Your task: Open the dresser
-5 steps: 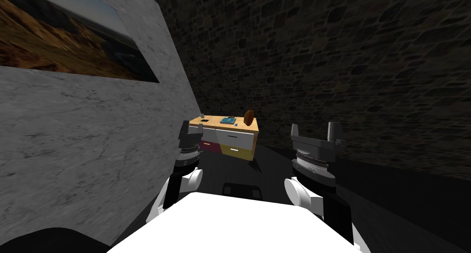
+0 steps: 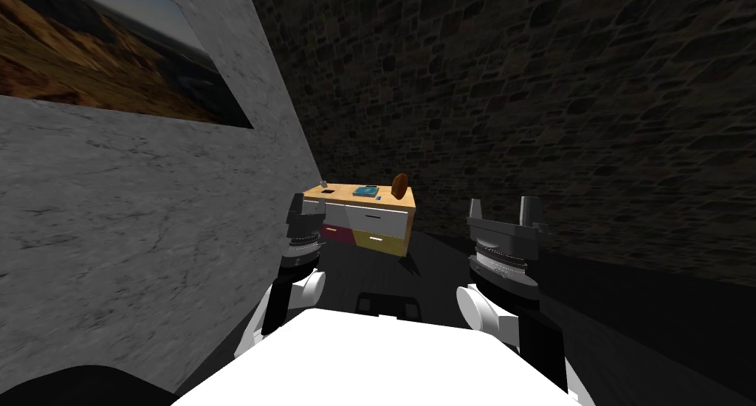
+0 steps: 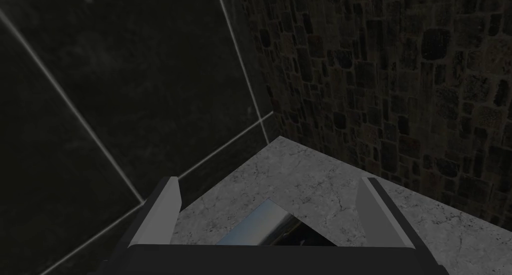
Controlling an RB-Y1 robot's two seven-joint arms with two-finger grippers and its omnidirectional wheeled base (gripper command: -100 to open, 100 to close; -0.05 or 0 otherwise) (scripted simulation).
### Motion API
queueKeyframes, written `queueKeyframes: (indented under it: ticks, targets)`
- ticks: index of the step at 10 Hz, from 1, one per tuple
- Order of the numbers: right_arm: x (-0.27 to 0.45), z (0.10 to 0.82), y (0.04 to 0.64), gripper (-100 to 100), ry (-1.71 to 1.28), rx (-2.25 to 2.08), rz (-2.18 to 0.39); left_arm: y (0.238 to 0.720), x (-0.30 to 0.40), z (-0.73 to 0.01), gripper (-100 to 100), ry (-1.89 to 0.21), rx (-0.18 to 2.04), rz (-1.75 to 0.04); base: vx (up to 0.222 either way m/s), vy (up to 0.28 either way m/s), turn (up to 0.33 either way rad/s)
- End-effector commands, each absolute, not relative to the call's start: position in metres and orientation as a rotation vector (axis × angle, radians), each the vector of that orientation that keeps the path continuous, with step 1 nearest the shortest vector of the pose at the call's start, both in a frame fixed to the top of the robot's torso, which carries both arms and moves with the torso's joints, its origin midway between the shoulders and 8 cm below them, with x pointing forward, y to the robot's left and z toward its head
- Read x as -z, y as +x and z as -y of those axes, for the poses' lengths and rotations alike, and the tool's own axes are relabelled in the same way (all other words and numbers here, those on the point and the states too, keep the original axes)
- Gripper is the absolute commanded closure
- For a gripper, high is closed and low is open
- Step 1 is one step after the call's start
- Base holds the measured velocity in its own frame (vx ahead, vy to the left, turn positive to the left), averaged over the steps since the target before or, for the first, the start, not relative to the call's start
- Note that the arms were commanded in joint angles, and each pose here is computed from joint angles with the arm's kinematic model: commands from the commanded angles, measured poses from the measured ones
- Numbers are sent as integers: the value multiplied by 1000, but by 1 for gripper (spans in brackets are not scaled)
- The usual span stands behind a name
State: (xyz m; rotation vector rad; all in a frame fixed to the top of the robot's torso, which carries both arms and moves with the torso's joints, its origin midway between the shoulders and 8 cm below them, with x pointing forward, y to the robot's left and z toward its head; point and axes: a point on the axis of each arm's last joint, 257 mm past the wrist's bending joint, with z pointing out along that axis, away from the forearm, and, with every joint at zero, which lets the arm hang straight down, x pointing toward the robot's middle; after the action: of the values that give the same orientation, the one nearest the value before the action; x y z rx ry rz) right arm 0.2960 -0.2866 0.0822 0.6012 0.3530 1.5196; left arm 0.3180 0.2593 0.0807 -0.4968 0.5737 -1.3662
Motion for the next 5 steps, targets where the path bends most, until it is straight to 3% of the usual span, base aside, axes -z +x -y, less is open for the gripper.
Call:
queueKeyframes:
  ticks: [1,4,5]
  targets:
    - [-82,287,296,0,601,-1520,-353,318,-81,-259,0,-497,1366,-574,0,0,0]
    - [-82,287,296,0,601,-1520,-353,318,-81,-259,0,-497,1366,-574,0,0,0]
    - [-82,287,296,0,601,-1520,-353,324,-72,-255,-100,-485,1365,-615,26,3,-18]
